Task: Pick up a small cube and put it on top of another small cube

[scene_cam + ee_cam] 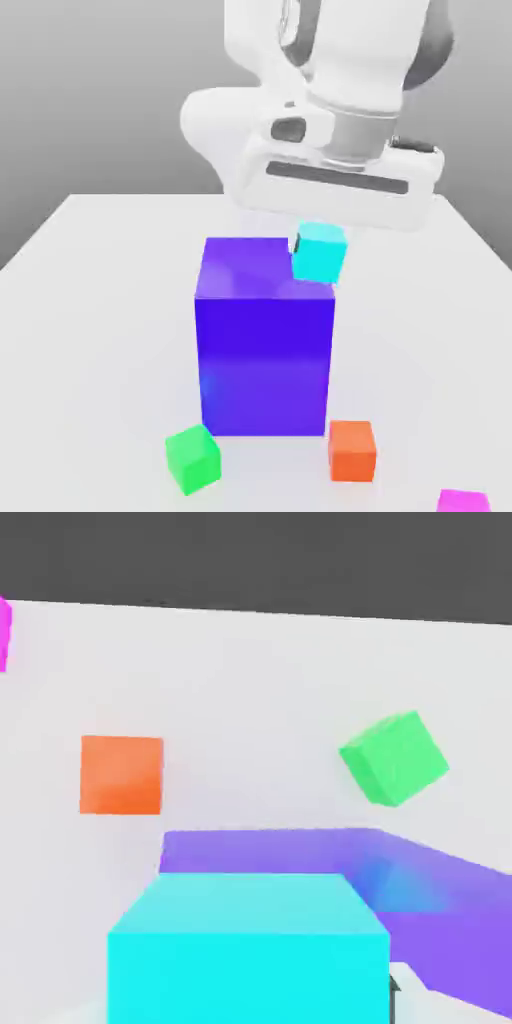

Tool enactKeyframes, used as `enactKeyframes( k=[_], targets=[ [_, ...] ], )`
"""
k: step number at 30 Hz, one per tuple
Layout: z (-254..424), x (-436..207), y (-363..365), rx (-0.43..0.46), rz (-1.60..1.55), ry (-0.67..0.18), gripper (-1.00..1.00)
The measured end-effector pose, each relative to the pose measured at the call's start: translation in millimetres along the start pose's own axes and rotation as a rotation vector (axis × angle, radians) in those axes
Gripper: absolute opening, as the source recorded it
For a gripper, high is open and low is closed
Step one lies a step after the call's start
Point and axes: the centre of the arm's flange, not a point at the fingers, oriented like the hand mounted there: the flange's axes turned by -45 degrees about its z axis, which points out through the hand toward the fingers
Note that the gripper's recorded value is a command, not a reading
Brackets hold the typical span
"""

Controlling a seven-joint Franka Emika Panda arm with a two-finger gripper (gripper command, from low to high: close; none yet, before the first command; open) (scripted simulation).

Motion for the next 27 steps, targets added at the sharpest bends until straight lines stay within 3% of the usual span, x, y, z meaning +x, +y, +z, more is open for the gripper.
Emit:
enactKeyframes(
  k=[12,23,27],
  targets=[
    [45,33,-206,-0.028,-0.647,0.06,-1.0],
    [94,-26,-399,0.107,-1.184,0.133,-1.0],
    [140,-40,-435,0.14,-1.256,0.146,-1.0]
  ],
)
